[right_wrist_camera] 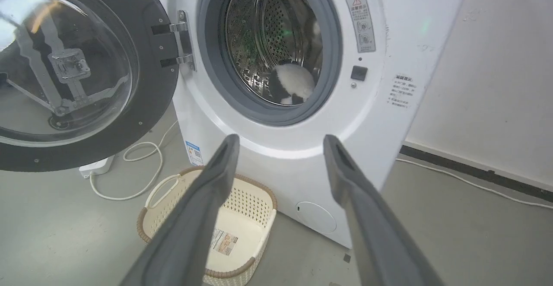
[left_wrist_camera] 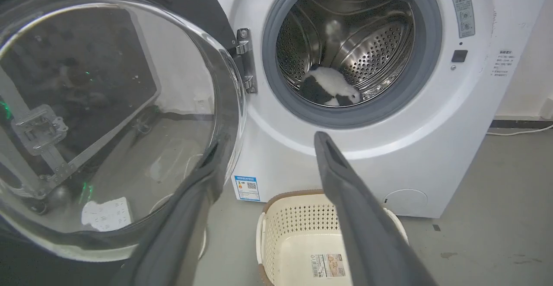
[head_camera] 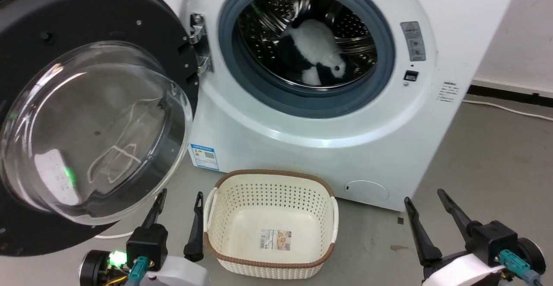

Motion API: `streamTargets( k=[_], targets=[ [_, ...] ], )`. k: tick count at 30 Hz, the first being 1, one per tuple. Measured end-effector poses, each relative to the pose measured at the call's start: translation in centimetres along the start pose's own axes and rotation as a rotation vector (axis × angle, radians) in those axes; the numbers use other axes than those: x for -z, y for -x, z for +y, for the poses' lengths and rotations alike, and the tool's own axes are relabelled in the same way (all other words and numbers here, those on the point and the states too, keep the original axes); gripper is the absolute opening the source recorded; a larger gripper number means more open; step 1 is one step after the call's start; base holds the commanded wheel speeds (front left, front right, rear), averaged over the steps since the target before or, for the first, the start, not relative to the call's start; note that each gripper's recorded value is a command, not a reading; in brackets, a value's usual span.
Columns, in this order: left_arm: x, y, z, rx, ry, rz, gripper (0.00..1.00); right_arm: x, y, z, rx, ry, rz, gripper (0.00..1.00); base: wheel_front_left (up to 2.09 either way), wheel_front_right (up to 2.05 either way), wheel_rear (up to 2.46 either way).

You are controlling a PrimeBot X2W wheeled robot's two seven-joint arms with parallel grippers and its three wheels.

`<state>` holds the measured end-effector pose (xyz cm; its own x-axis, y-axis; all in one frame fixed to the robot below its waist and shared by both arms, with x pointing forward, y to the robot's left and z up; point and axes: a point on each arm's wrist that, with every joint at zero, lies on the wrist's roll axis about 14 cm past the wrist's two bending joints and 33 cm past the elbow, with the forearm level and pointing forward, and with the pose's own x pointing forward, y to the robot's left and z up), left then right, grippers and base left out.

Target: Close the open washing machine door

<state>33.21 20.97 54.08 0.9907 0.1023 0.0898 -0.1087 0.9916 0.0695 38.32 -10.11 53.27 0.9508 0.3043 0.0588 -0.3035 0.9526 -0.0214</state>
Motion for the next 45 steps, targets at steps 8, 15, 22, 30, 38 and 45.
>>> streamTargets(
  k=[8, 15, 22, 30, 38, 45],
  targets=[
    [-0.2, 0.9, 1.0, -0.039, -0.006, -0.015, 1.00, 0.1, -0.7, 1.7, -0.058, -0.006, -0.008, 1.00, 0.00, 0.00, 0.00],
    [-0.6, 1.5, 1.8, -0.066, -0.015, -0.035, 1.00, 0.2, -1.2, 2.9, -0.100, -0.014, -0.015, 1.00, 0.00, 0.00, 0.00],
    [-1.0, 2.2, 2.5, -0.093, -0.021, -0.053, 1.00, 0.1, -1.6, 4.2, -0.142, -0.020, -0.026, 1.00, 0.00, 0.00, 0.00],
    [-1.0, 3.1, 3.2, -0.119, -0.031, -0.058, 1.00, 0.0, -2.2, 5.4, -0.182, -0.037, -0.037, 1.00, 0.00, 0.00, 0.00],
    [-1.2, 3.9, 3.9, -0.150, -0.039, -0.071, 1.00, -0.1, -2.6, 6.7, -0.225, -0.040, -0.051, 1.00, 0.00, 0.00, 0.00],
    [-1.4, 4.7, 4.7, -0.183, -0.037, -0.084, 1.00, -0.2, -2.8, 8.1, -0.269, -0.057, -0.061, 1.00, 0.00, 0.00, 0.00]
  ],
)
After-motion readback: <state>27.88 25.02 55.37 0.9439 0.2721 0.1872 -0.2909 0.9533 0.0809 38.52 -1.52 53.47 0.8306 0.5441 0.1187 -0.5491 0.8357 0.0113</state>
